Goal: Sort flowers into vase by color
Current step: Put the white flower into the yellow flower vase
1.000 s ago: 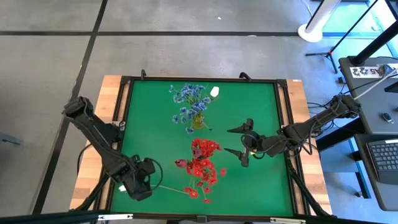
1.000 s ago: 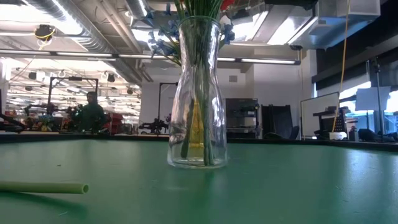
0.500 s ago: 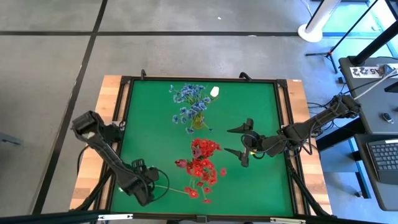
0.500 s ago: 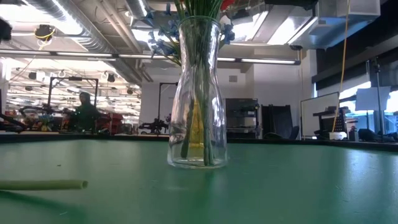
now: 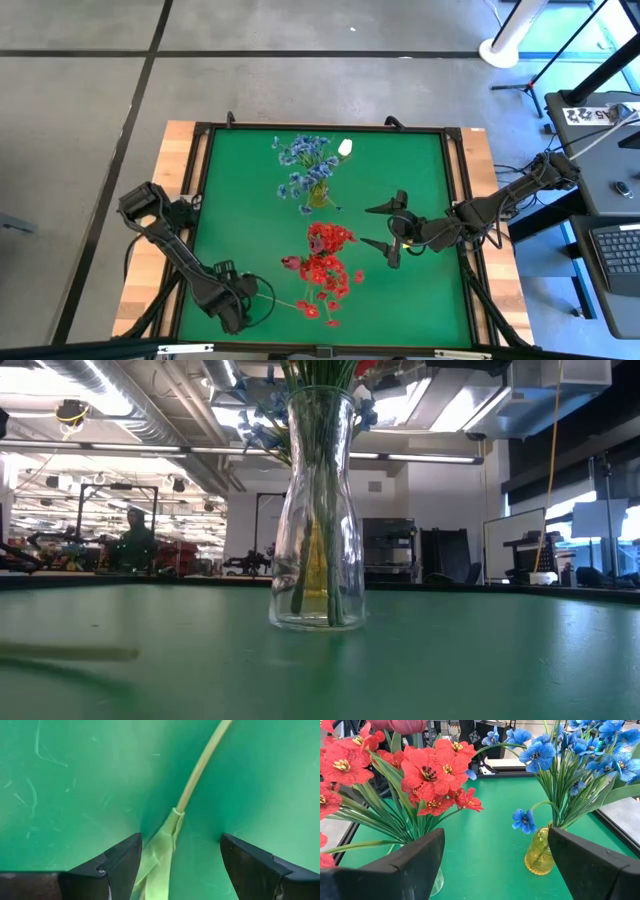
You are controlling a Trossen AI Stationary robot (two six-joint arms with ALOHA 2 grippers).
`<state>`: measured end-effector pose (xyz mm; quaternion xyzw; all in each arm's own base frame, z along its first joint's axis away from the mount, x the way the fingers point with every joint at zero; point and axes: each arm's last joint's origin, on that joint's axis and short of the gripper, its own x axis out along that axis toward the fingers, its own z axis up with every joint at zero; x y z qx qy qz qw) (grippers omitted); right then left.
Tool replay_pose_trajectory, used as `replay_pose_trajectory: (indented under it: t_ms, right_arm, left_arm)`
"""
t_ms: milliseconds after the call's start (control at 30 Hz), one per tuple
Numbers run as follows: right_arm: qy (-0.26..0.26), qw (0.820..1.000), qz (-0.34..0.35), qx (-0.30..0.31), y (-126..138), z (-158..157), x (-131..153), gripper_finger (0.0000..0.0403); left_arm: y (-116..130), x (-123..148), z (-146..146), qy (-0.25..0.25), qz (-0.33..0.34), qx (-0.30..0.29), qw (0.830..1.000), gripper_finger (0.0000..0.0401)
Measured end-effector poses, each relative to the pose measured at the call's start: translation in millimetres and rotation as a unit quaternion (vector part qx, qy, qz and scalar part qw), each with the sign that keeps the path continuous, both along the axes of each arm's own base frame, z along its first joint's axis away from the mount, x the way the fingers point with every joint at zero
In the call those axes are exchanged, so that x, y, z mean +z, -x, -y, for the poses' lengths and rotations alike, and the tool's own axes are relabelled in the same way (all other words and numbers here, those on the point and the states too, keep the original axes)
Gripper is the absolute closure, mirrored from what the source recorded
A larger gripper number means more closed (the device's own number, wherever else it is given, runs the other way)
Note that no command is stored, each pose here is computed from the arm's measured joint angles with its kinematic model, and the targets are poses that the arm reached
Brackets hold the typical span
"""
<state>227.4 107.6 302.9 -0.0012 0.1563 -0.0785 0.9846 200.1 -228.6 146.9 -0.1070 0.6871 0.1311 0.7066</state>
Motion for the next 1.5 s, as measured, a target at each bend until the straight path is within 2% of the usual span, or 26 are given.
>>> replay_pose_trajectory:
  t_ms: [133,267,533,767,967,1133,1267,1367,1500]
  right_arm:
    - [0.0,1.0,0.0,0.0,0,0,0,0.0049]
    - [0.0,1.0,0.0,0.0,0,0,0,0.0049]
    - [-0.002,1.0,-0.002,0.006,0,0,0,0.0049]
    - [0.0,1.0,-0.006,0.009,0,0,-1,0.0049]
    - [0.003,1.0,-0.006,0.01,0,0,-1,0.0049]
    - [0.004,1.0,-0.006,0.011,0,0,-1,0.0049]
    - [0.011,1.0,0.005,0.015,-1,-1,2,0.0049]
    - [0.006,1.0,0.015,0.025,-2,-2,10,0.0049]
    - [0.009,0.996,0.053,0.068,-4,-5,36,0.0049]
  left_arm:
    - [1,-2,0,-0.002,-0.008,0.0,1.0,0.0144]
    - [1,-4,-3,-0.012,-0.009,0.002,1.0,0.0171]
    - [-1,-6,-12,-0.049,0.002,-0.007,0.999,0.0249]
    - [-4,-6,-17,-0.059,-0.001,-0.034,0.998,0.0376]
    - [-2,-3,-26,-0.074,-0.035,-0.039,0.996,0.0395]
    - [2,25,-37,-0.092,-0.063,-0.028,0.993,0.0398]
    - [7,59,-49,-0.094,-0.064,0.007,0.994,0.0399]
    - [12,87,-57,-0.083,-0.043,0.038,0.995,0.0399]
    - [12,127,-70,-0.045,0.015,0.083,0.995,0.04]
